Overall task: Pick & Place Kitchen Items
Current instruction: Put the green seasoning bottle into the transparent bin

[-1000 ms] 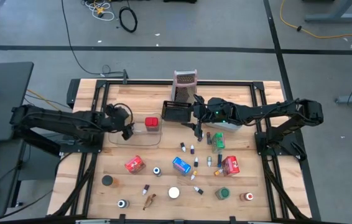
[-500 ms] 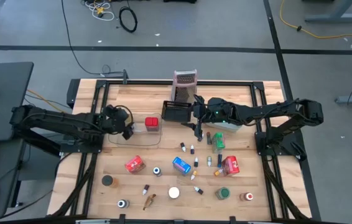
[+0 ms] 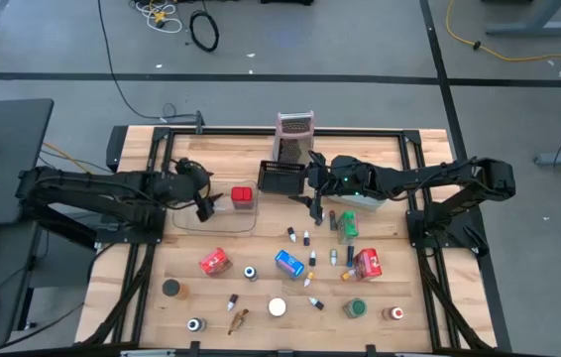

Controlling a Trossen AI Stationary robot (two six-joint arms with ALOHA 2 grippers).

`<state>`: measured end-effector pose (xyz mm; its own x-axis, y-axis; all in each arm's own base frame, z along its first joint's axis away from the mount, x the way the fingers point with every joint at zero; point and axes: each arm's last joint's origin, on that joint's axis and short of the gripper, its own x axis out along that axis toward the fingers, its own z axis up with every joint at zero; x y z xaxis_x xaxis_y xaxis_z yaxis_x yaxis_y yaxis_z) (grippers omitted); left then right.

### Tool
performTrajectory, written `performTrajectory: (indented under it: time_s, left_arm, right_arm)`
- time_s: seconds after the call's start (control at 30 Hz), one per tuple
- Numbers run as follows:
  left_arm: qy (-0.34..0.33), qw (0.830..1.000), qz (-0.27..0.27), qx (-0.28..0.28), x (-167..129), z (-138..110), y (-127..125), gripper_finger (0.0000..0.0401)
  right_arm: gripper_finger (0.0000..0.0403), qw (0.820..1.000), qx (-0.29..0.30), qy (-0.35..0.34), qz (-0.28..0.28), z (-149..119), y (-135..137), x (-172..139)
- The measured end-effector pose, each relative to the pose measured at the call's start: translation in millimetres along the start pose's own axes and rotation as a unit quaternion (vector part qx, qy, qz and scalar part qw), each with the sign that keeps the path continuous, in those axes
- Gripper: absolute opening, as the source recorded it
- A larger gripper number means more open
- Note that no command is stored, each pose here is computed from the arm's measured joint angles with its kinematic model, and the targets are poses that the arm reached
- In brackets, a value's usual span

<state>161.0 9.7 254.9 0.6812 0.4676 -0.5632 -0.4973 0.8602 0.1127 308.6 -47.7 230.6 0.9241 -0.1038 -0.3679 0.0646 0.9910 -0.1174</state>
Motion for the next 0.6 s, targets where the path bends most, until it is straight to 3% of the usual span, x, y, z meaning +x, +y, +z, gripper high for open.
performTrajectory:
  time_s: [0.17,0.3,0.43,0.6]
  left_arm:
    - [-0.025,0.992,-0.120,-0.002,0.3,9.3,-9.7,0.0340]
    - [-0.033,0.985,-0.168,0.014,5.2,13.3,-17.4,0.0341]
    - [-0.036,0.983,-0.172,0.045,9.0,13.6,-22.3,0.0341]
    - [-0.042,0.982,-0.170,0.069,9.8,14.0,-23.3,0.0341]
  right_arm:
    - [0.0307,1.000,0.000,0.000,0.000,0.0,0.0,0.0]
    - [0.0307,1.000,-0.001,-0.004,0.011,0.7,1.3,0.0]
    - [0.0307,0.994,-0.014,-0.045,0.095,7.4,10.1,-0.6]
    - [0.0307,0.965,-0.066,-0.113,0.228,18.1,30.8,-4.3]
